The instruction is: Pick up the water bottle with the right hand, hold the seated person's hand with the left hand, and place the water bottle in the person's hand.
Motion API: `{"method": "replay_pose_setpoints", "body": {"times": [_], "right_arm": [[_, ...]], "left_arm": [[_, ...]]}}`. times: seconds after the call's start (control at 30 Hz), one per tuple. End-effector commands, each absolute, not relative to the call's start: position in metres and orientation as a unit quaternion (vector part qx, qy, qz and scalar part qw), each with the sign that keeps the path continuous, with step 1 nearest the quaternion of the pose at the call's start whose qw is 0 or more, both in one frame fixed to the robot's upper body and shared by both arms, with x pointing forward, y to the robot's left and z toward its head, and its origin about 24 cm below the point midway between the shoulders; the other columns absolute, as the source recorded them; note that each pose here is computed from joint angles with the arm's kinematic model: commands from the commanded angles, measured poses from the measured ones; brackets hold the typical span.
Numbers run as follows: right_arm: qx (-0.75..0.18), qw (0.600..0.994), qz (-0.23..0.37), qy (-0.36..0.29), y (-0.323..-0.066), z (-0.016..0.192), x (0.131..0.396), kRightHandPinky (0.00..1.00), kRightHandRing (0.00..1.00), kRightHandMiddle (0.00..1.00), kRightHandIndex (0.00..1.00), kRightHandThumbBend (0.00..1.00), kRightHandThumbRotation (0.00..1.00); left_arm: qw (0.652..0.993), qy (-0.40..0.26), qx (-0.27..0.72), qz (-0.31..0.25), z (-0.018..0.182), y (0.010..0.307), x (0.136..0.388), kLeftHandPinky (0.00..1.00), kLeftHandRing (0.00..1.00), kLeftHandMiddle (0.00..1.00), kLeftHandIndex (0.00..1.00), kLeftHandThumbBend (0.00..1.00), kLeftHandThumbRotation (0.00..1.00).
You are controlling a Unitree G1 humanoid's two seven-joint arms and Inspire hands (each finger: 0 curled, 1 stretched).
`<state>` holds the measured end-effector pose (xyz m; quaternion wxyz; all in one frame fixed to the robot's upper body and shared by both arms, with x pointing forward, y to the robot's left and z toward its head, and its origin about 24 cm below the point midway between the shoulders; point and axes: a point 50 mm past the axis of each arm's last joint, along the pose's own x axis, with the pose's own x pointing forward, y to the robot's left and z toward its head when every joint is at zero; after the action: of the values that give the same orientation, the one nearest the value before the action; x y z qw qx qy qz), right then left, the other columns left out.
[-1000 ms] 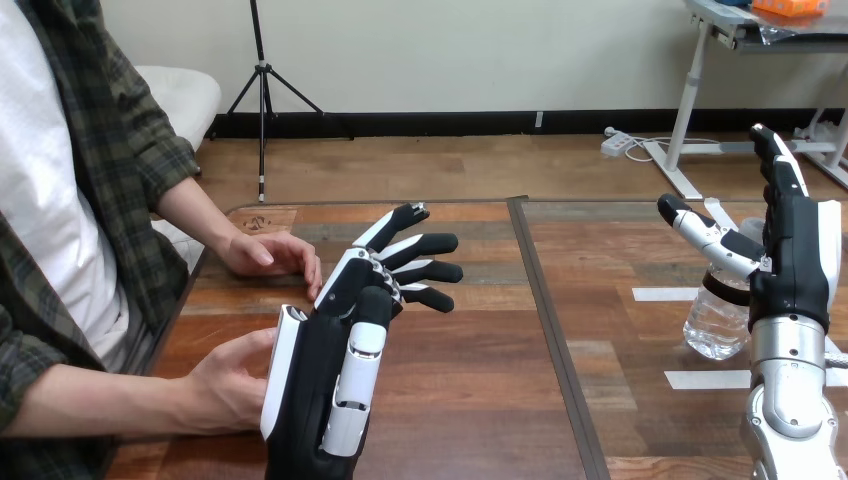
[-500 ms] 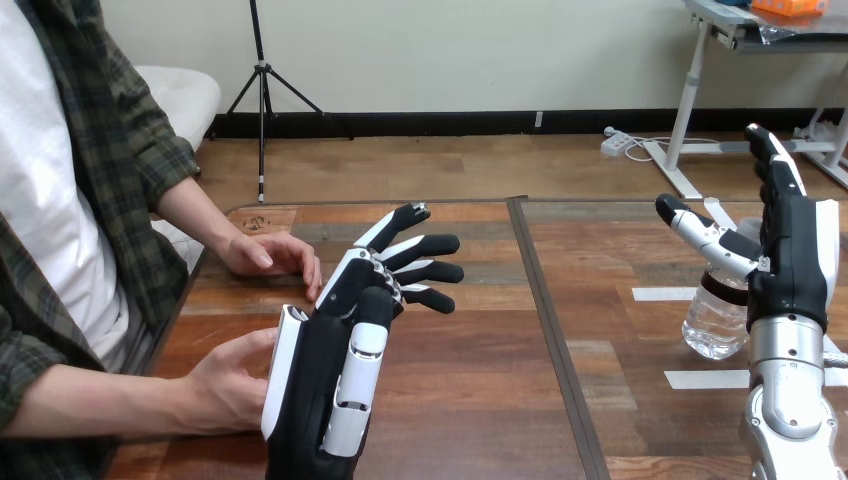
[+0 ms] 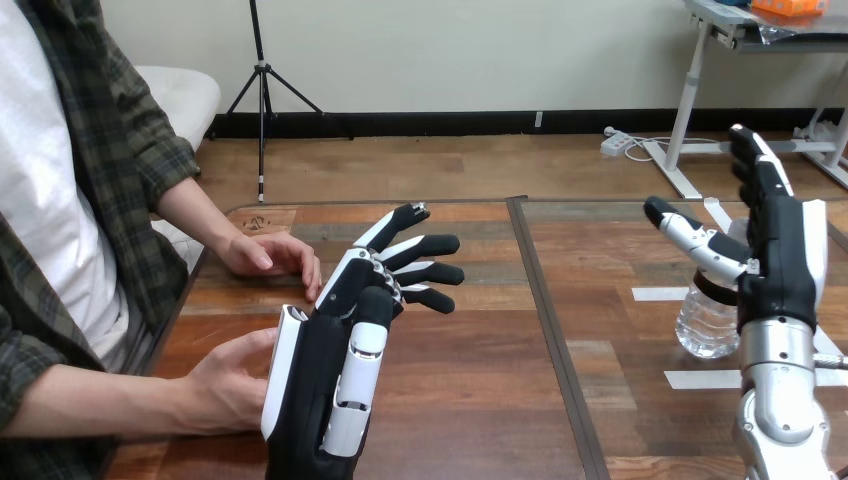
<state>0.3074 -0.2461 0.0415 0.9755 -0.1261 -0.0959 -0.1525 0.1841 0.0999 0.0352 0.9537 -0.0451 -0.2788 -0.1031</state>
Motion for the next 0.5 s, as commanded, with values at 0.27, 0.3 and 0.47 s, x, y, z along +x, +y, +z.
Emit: {"method": "replay_pose_setpoints", "body": {"times": [0.27,0.3,0.47], "right_arm": [[-0.103,0.98,-0.108,-0.135,-0.226,0.055,0.312,0.93,0.93,0.93,0.9,0.63,0.0],[-0.102,0.98,-0.105,-0.134,-0.224,0.055,0.311,0.93,0.93,0.93,0.9,0.63,0.0],[-0.086,0.983,-0.101,-0.13,-0.219,0.054,0.31,0.93,0.94,0.94,0.9,0.63,0.0]], "left_arm": [[0.945,-0.305,-0.048,-0.104,0.046,0.099,0.191,0.55,0.66,0.74,0.84,0.3,1.0],[0.945,-0.305,-0.048,-0.104,0.046,0.099,0.191,0.55,0.66,0.74,0.84,0.3,1.0],[0.945,-0.307,-0.048,-0.103,0.046,0.099,0.192,0.54,0.66,0.73,0.84,0.29,1.0]]}}
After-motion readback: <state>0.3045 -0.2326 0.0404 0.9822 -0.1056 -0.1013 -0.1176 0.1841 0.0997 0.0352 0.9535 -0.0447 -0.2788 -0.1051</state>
